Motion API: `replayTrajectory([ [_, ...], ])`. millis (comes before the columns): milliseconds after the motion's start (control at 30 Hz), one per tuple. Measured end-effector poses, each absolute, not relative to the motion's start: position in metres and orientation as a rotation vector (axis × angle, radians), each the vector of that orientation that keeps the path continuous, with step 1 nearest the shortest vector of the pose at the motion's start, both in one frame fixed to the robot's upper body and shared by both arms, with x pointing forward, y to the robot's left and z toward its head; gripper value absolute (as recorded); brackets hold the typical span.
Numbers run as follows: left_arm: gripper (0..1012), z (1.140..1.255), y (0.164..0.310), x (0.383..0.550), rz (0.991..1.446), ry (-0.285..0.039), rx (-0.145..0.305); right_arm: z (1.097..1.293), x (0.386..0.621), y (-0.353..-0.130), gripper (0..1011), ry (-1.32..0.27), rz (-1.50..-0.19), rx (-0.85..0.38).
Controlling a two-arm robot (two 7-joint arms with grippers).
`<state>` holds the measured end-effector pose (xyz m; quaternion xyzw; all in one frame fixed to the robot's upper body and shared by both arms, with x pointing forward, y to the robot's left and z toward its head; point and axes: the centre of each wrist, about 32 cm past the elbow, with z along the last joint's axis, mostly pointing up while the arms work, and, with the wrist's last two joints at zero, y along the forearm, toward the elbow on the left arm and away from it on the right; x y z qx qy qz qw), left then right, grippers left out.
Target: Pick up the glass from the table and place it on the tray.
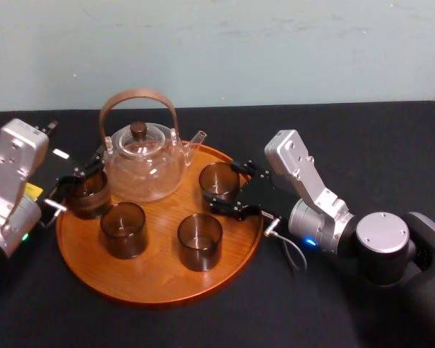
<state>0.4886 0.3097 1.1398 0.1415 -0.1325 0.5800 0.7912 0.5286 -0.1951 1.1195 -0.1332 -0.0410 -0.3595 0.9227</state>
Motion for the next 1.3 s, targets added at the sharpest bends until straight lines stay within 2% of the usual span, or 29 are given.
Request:
replayTrajectory([
  [667,1001,1.14,0.31,0.489,1.248,-0.285,0.304,1.117,0.528,-0.196,900,-0.081,-0.739,-0.281],
  [867,1001,1.14,0.31,0.489,1.248,-0.285,0.304,1.117,0.528,-0.196,1002,-0.081,-0.739,-0.281],
  [1200,1001,1.14,0.31,0.489,1.248,-0.285,0.304,1.118,0.528,-0.196,1002,-0.08,-0.739,-0.279],
  [1300,1001,1.14,0.31,0.489,1.248,-0.285,0.304,1.128,0.526,-0.199,1002,-0.092,-0.737,-0.233],
])
